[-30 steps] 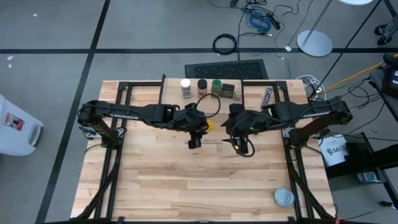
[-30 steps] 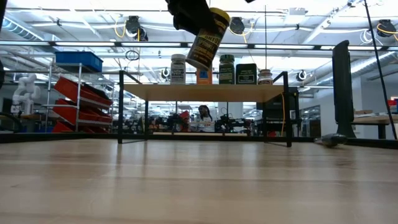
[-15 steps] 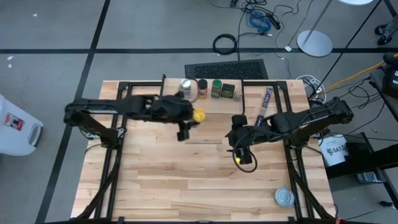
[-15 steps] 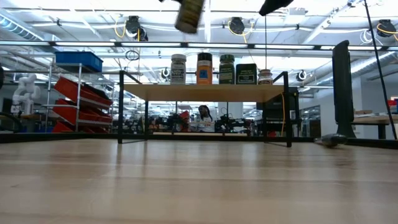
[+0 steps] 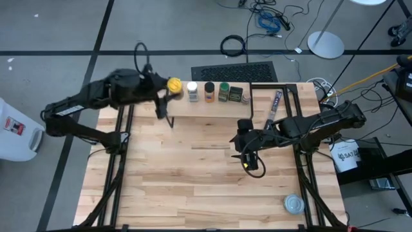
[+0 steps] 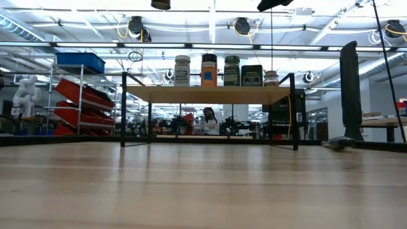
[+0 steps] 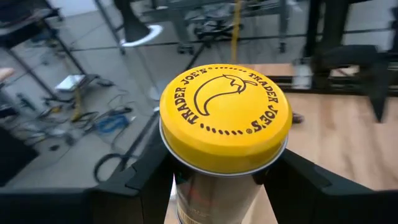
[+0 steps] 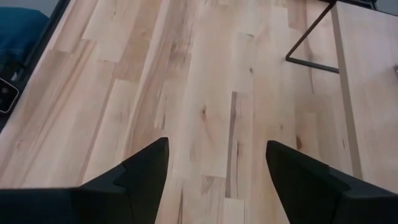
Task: Shelf spices
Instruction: Put the yellow seasoning bottle on the shelf
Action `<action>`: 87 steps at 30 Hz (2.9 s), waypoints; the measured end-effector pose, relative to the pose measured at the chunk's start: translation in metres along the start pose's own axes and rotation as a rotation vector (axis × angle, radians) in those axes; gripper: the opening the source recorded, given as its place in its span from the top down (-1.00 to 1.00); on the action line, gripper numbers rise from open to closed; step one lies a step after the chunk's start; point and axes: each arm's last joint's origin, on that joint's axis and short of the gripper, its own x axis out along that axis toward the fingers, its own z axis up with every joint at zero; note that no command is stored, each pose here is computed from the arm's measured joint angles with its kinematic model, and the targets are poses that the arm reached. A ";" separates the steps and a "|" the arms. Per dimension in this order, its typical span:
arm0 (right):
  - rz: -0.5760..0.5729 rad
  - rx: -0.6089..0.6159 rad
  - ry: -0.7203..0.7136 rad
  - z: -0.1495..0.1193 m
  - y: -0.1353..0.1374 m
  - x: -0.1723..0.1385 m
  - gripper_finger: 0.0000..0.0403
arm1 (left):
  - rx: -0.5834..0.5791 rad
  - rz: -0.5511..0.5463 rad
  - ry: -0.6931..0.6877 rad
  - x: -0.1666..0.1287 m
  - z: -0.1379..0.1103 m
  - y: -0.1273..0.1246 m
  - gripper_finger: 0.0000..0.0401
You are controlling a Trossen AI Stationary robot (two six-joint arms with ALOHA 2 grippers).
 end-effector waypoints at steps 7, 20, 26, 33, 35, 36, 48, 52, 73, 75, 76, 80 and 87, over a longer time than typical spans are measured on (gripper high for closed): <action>0.004 0.003 0.002 0.000 0.000 0.000 -0.27 | -0.031 0.104 0.074 0.002 -0.010 0.025 -0.09; 0.043 -0.009 0.009 -0.002 0.015 -0.003 -0.27 | -0.080 -0.033 0.182 0.049 -0.066 0.054 -0.09; 0.045 -0.011 0.009 -0.002 0.016 -0.003 -0.27 | -0.099 -0.110 0.134 0.063 -0.088 0.064 -0.09; 0.045 -0.016 0.010 -0.002 0.016 -0.003 -0.27 | -0.132 -0.114 0.137 0.071 -0.110 0.074 -0.09; 0.044 -0.017 0.010 -0.002 0.016 -0.003 -0.27 | -0.138 -0.124 0.125 0.074 -0.116 0.076 -0.09; 0.044 -0.017 0.010 -0.002 0.016 -0.003 -0.27 | -0.140 -0.130 0.114 0.075 -0.119 0.077 -0.09; 0.044 -0.019 0.011 -0.003 0.016 -0.003 -0.27 | -0.148 -0.220 0.111 0.082 -0.156 0.084 -0.09; 0.044 -0.019 0.011 -0.003 0.016 -0.003 -0.27 | -0.127 -0.233 0.122 0.083 -0.167 0.085 -0.09; 0.044 -0.018 0.007 -0.002 0.016 -0.003 -0.27 | -0.108 -0.256 0.069 0.088 -0.172 0.093 -0.09; 0.044 -0.018 0.006 -0.002 0.016 -0.003 -0.27 | -0.113 -0.261 0.078 0.092 -0.175 0.094 -0.09; 0.044 -0.018 0.006 -0.002 0.016 -0.003 -0.27 | -0.113 -0.263 0.082 0.093 -0.176 0.094 -0.09; 0.044 -0.018 0.006 -0.002 0.016 -0.003 -0.27 | -0.123 -0.272 0.095 0.100 -0.180 0.095 -0.09; 0.044 -0.016 0.006 -0.002 0.016 -0.003 -0.27 | -0.143 -0.329 0.080 0.102 -0.181 0.094 -0.09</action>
